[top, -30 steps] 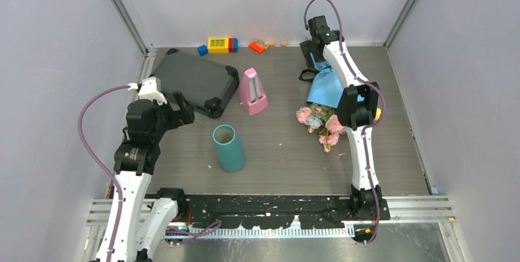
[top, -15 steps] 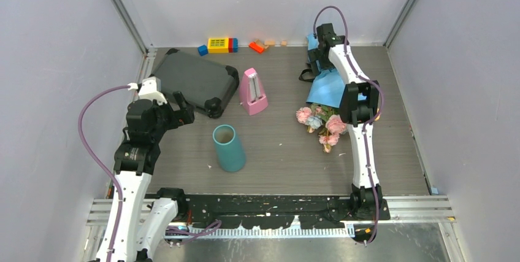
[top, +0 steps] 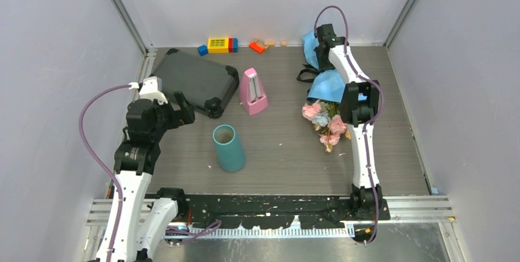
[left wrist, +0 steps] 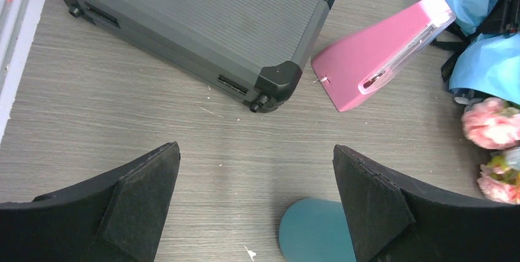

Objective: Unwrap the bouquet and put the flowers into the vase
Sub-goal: Pick up the fake flower at the center of the board.

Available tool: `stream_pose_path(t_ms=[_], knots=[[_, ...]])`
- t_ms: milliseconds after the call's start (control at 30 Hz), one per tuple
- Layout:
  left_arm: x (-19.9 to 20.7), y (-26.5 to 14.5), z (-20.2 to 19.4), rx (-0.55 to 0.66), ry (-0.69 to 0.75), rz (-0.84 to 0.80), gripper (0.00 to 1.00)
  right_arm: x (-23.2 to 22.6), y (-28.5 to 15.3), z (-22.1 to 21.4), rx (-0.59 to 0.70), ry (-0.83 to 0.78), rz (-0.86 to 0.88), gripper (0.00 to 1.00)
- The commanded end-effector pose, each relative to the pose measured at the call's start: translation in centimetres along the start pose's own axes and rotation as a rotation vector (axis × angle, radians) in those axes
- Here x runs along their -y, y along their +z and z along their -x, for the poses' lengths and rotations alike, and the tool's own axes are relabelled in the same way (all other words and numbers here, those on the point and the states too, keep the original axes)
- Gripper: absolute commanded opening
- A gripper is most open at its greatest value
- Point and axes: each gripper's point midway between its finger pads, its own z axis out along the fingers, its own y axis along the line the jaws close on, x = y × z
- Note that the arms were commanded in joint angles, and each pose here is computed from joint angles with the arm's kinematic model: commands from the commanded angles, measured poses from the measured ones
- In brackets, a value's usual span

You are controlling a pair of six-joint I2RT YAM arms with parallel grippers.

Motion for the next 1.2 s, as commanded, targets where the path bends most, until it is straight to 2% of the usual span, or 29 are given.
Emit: stream_pose_path(t_ms=[0, 100, 167, 267, 300, 333, 367, 400, 433, 467, 500, 533, 567, 600, 633, 667, 933, 1033, 1067, 1167], knots=[[0.7, 0.0, 1.8, 0.065, 0.053, -0.042, 0.98, -1.6, -5.0, 4.5, 0.170, 0.097, 0.140, 0.25], [1.4, 0.0, 2.3, 0.079, 0.070, -0.078, 0.98, -1.4, -8.5, 6.3, 0.255, 0.136, 0.183, 0.08], [2.4, -0.2, 3.0, 0.090, 0.078, -0.124, 0.98, -1.3, -10.7, 7.0, 0.298, 0.154, 0.212, 0.01], [4.2, -0.7, 4.5, 0.111, 0.075, -0.192, 0.98, -2.2, -13.6, 7.0, 0.335, 0.208, 0.303, 0.00], [5.0, -1.0, 5.0, 0.117, 0.067, -0.220, 0.98, -1.8, -16.0, 8.1, 0.398, 0.226, 0.323, 0.00], [5.7, -1.2, 5.6, 0.123, 0.055, -0.246, 0.98, -2.7, -16.1, 7.2, 0.379, 0.243, 0.368, 0.00], [6.4, -1.6, 6.2, 0.133, 0.040, -0.275, 0.98, -2.3, -18.7, 8.2, 0.448, 0.257, 0.391, 0.00], [7.1, -1.8, 6.8, 0.139, 0.024, -0.303, 0.98, -3.2, -18.8, 7.3, 0.435, 0.273, 0.436, 0.00], [7.9, -2.1, 7.5, 0.147, 0.004, -0.339, 0.98, -2.8, -21.4, 8.2, 0.504, 0.283, 0.462, 0.00], [8.8, -2.4, 8.3, 0.164, -0.014, -0.377, 0.98, -3.7, -21.6, 7.3, 0.490, 0.297, 0.513, 0.00], [9.7, -2.5, 8.8, 0.166, -0.036, -0.414, 0.98, -3.9, -24.4, 8.0, 0.553, 0.306, 0.571, 0.00], [10.5, -2.6, 9.3, 0.169, -0.060, -0.450, 0.98, -4.5, -24.4, 7.1, 0.540, 0.310, 0.603, 0.00], [11.4, -2.8, 9.8, 0.174, -0.079, -0.490, 0.98, -4.8, -27.1, 7.6, 0.597, 0.314, 0.669, 0.00], [12.3, -2.9, 10.2, 0.173, -0.103, -0.533, 0.98, -5.4, -27.2, 6.7, 0.586, 0.317, 0.701, 0.00], [13.3, -3.1, 10.5, 0.169, -0.124, -0.580, 0.98, -5.6, -29.8, 7.0, 0.634, 0.316, 0.766, 0.00], [14.3, -3.1, 10.7, 0.161, -0.145, -0.623, 0.98, -6.2, -29.7, 6.1, 0.618, 0.319, 0.794, 0.00], [23.3, -4.6, 10.9, 0.093, -0.221, -0.965, 0.98, -9.2, -39.5, 2.1, 0.709, 0.209, 1.181, 0.00], [25.8, -4.8, 10.6, 0.083, -0.210, -1.023, 0.98, -10.4, -41.9, 0.1, 0.677, 0.174, 1.321, 0.00], [26.4, -4.7, 10.7, 0.085, -0.211, -1.031, 0.98, -10.4, -43.1, 0.0, 0.709, 0.151, 1.342, 0.00], [28.3, -4.2, 10.9, 0.094, -0.216, -1.060, 0.98, -11.7, -44.7, -1.6, 0.690, 0.098, 1.403, 0.00]])
